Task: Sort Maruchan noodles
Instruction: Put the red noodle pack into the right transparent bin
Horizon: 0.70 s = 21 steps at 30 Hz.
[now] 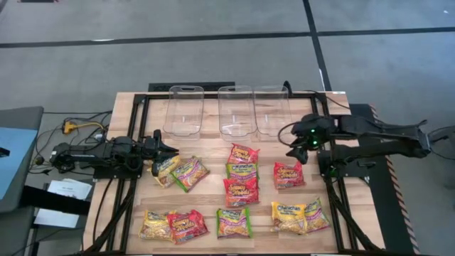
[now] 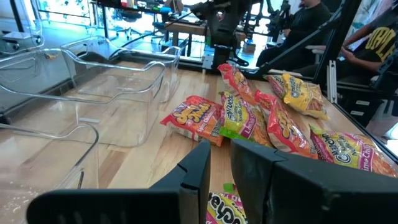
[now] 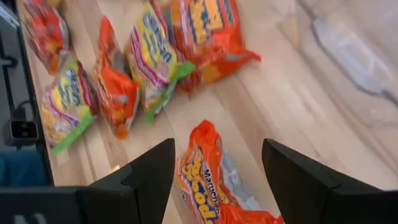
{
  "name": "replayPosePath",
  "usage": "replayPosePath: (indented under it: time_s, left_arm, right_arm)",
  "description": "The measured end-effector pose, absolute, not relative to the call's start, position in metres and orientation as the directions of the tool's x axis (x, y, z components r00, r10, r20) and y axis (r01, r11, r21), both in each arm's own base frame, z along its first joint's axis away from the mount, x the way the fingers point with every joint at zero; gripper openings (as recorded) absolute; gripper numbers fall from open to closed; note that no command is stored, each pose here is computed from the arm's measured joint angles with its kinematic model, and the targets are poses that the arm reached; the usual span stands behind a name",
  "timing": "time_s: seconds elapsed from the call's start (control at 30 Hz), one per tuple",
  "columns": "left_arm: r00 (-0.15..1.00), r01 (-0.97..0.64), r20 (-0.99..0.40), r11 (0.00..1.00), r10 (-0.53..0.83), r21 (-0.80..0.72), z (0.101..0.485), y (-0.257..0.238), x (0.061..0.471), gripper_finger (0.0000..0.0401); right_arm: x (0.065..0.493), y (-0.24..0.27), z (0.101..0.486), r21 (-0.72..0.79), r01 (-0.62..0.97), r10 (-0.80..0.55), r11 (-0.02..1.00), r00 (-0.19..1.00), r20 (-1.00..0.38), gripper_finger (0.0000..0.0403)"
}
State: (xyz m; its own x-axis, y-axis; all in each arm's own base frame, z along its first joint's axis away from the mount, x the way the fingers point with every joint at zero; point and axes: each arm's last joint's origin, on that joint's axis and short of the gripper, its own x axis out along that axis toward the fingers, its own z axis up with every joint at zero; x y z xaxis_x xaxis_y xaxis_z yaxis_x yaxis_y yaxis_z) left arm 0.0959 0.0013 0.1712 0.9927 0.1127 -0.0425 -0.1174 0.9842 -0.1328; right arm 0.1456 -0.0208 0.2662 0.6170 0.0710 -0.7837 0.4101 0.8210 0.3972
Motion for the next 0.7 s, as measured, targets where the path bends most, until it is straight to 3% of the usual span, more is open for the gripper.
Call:
replayPosePath:
  time_s: [0.7]
  left_arm:
    - [0.993, -0.117, -0.042, 0.984, 0.113, -0.132, 0.171, 0.001, 0.096, 0.0051]
  right_arm:
    - [0.186, -0.023, 0.211, 0.346, 0.521, 0.252, 0.78, 0.245, -0.936, 0.0266]
